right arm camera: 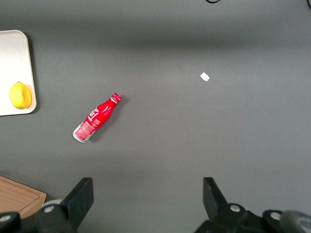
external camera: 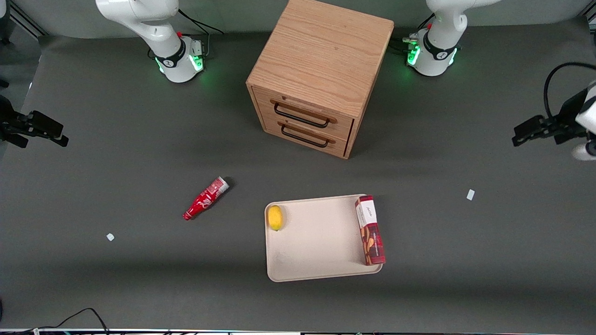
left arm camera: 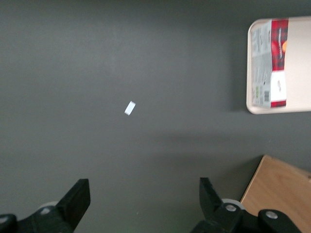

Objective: Place red cookie box on tray

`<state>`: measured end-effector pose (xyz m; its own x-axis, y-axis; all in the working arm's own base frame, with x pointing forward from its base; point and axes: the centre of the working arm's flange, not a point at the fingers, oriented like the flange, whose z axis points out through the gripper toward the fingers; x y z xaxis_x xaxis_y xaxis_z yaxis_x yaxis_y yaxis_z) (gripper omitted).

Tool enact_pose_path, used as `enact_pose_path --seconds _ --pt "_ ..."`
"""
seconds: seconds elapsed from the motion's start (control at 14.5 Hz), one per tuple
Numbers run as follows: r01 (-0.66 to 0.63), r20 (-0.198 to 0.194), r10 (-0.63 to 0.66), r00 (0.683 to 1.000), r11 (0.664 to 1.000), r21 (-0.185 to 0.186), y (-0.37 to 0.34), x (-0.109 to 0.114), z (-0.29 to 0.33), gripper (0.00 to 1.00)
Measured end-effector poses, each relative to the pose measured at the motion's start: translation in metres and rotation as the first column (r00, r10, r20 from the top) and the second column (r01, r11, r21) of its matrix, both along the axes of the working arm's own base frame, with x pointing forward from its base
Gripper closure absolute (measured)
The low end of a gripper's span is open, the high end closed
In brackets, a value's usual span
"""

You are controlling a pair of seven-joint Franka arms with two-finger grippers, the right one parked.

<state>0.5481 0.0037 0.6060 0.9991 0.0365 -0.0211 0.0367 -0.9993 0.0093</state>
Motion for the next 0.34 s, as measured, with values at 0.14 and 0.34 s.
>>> enact_pose_path --seconds 0.14,0.34 --pt "0.000 -0.007 0.000 1.000 1.000 0.013 0.008 -0.016 0.010 0.00" --pt "0.012 -0.004 -0.012 1.000 0.999 0.050 0.016 -0.024 0.016 0.00"
